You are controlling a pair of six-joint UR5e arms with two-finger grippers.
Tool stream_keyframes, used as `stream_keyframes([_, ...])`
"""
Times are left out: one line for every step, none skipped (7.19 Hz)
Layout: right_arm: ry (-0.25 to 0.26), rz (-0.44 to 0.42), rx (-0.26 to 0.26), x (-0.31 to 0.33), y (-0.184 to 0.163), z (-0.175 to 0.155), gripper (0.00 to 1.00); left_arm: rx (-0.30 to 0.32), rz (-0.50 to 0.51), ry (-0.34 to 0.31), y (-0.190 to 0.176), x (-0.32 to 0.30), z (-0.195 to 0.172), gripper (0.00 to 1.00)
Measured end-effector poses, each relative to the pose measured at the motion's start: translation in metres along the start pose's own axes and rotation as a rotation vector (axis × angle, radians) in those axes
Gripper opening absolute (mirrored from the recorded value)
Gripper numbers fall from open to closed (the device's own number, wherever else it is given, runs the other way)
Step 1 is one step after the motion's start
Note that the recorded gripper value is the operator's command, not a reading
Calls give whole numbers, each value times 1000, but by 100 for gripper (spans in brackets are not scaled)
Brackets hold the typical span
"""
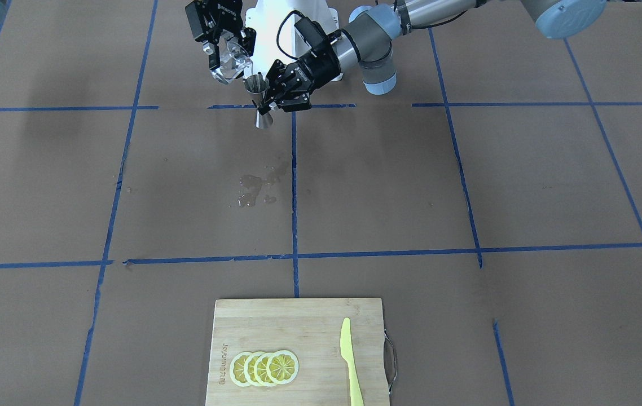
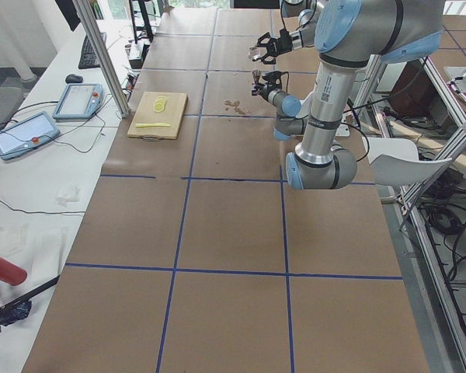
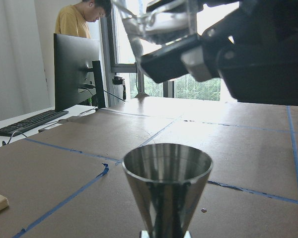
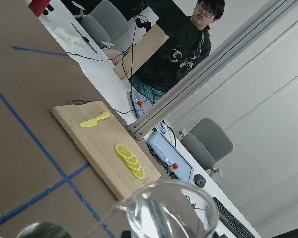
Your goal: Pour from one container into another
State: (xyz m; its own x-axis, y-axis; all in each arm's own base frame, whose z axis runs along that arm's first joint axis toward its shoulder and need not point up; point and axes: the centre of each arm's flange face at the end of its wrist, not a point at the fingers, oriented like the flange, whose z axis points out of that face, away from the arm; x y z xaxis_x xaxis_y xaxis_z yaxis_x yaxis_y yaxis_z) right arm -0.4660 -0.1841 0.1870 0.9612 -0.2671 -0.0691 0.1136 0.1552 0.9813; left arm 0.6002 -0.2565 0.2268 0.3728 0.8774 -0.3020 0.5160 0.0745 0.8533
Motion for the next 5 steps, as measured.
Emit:
stream_keyframes([0,-13,-1,0,0,0,0,1,0,0,0,0,0,0])
stream_keyframes([-1,-26,-3,0,1,0,0,2,0,-1,-1,0,1,0])
stream_keyframes([1,-43,-6,1,1,-1,0,2,-1,0,-1,0,1,0])
stream_keyframes([2,-59,-9,3,1,-2,0,4,-2,0,-2,1,1,0])
stream_keyframes([3,-71,-11,4,1,-2,0,5,-3,1,-3,1,2,0])
